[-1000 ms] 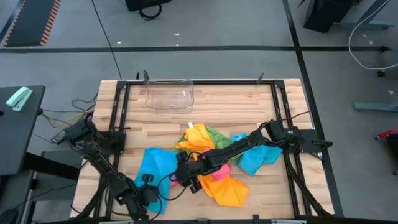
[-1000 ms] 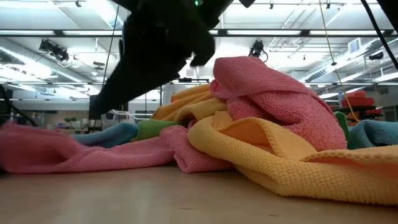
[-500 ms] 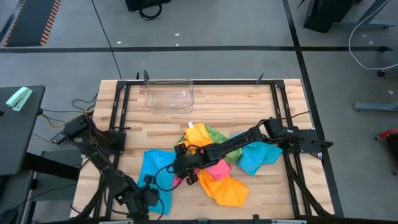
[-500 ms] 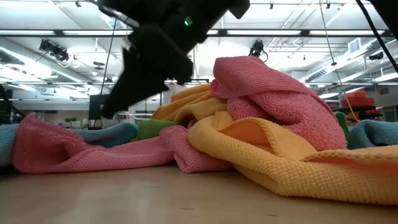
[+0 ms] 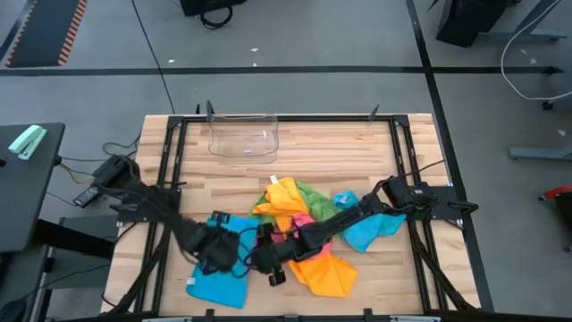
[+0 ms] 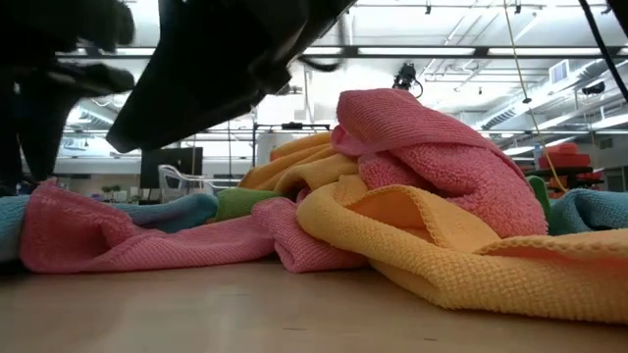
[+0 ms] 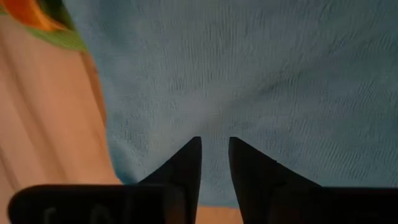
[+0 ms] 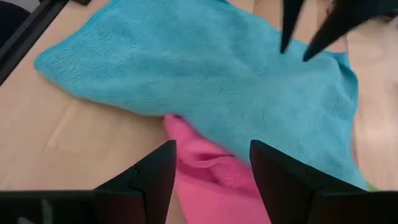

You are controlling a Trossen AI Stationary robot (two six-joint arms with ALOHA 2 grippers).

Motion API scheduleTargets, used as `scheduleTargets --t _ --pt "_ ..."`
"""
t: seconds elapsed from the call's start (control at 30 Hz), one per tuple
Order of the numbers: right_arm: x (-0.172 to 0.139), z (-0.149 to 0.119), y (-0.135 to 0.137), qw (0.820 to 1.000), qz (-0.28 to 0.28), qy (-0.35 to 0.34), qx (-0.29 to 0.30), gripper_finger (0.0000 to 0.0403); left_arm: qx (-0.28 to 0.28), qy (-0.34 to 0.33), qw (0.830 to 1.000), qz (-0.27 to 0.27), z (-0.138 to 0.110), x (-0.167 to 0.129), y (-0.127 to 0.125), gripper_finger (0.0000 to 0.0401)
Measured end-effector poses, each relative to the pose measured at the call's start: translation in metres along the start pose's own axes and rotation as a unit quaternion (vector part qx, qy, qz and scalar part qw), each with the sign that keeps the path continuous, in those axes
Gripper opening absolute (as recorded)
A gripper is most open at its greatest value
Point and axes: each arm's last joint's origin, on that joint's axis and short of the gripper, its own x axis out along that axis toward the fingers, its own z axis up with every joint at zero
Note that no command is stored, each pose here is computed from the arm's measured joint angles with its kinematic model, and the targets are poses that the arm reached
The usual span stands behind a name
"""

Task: Fold microfiber towels
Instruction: Fold the left blue microfiber towel

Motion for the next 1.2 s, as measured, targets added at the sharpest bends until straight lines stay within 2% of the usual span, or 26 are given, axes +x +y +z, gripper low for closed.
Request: scheduleTargets --t 0.13,0.27,0.5,0.67,0.97,1.2 --pt "-0.006 0.000 0.021 1.000 -0.017 -0.005 -0.010 0.0213 0.007 0.021 1.000 0.001 0.004 0.010 0.024 0.0088" --pt "-0.005 -0.013 0.034 0.999 -0.038 0.011 -0.026 0.0213 0.020 0.036 0.999 -0.009 0.007 0.016 0.043 0.0093" --pt "0.000 -0.028 0.036 0.998 -0.046 0.028 -0.022 0.0213 -0.029 0.069 0.995 -0.062 0.010 0.023 0.080 0.0122" --pt "0.000 -0.030 0.039 0.999 -0.045 0.030 -0.008 0.0213 -0.054 0.109 0.991 -0.064 0.002 0.028 0.101 0.0138" --pt "-0.006 -0.033 0.057 0.998 -0.032 0.039 -0.022 0.0213 -0.062 0.169 0.982 -0.062 -0.037 0.066 0.102 0.0141" --pt "-0.005 -0.033 0.053 0.998 -0.044 0.040 -0.013 0.0213 -0.056 0.162 0.983 -0.063 -0.038 0.069 0.100 0.0126"
